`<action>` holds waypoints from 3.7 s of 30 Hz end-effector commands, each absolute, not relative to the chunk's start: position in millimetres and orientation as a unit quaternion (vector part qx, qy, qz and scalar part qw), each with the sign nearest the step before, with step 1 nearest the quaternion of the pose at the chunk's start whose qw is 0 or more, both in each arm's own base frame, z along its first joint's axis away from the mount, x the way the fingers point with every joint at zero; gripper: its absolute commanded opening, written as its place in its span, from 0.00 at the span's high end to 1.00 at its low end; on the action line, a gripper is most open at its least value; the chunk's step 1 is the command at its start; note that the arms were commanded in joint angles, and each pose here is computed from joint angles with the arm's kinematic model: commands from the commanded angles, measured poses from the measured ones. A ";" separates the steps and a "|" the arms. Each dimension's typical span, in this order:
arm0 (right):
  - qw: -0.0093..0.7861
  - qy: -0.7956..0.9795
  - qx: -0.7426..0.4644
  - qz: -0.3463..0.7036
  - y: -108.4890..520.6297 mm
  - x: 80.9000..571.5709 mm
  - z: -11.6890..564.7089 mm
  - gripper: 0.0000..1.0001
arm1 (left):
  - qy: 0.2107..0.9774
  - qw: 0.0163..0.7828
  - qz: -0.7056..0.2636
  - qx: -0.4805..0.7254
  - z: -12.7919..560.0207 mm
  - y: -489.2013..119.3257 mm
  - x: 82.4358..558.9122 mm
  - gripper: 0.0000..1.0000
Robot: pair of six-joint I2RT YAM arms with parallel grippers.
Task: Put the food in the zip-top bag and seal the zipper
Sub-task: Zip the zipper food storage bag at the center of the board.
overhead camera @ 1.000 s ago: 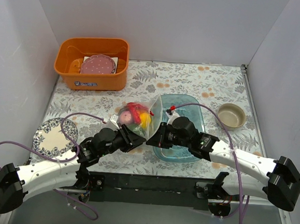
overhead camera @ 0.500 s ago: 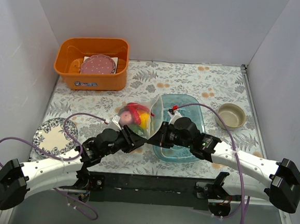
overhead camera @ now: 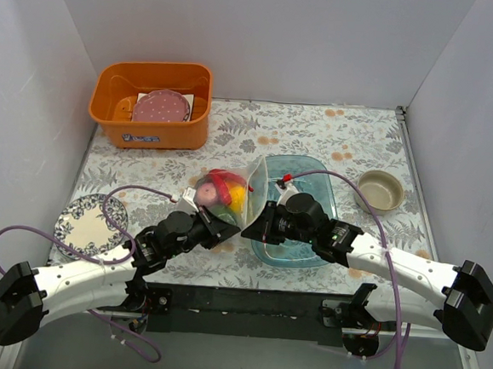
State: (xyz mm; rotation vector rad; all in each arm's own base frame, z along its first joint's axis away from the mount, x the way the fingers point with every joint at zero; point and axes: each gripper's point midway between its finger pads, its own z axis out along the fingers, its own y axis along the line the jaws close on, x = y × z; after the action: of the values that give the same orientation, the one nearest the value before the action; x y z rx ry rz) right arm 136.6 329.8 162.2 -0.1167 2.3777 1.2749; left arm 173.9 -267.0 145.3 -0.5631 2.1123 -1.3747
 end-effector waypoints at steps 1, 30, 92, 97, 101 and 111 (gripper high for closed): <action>0.226 0.849 -0.044 0.476 335.6 138.7 172.3 0.99 | 0.733 0.219 -0.559 -0.319 177.9 -272.6 183.1 1.00; 0.307 0.844 -0.018 0.439 326.3 191.3 192.6 0.99 | 0.796 0.143 -0.516 -0.282 122.0 -263.5 140.1 1.00; 0.221 0.878 -0.027 0.423 323.5 123.9 141.1 0.66 | 0.756 0.204 -0.560 -0.271 165.6 -266.4 158.8 0.60; 0.219 0.860 -0.022 0.461 330.8 120.7 144.7 0.64 | 0.757 0.202 -0.559 -0.271 163.0 -265.5 157.4 0.60; 0.225 0.853 -0.019 0.470 332.0 122.8 149.3 0.69 | 0.758 0.201 -0.558 -0.271 160.9 -265.7 157.2 0.60; 0.234 0.845 -0.008 0.481 329.7 126.1 157.2 0.99 | 0.756 0.195 -0.563 -0.272 160.0 -264.7 154.1 0.59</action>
State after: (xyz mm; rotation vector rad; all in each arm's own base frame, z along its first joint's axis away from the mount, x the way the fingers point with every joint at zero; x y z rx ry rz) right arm 122.3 325.3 139.8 -0.0430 2.3914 1.2510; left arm 156.8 -261.7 145.9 -0.5247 2.1346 -1.4317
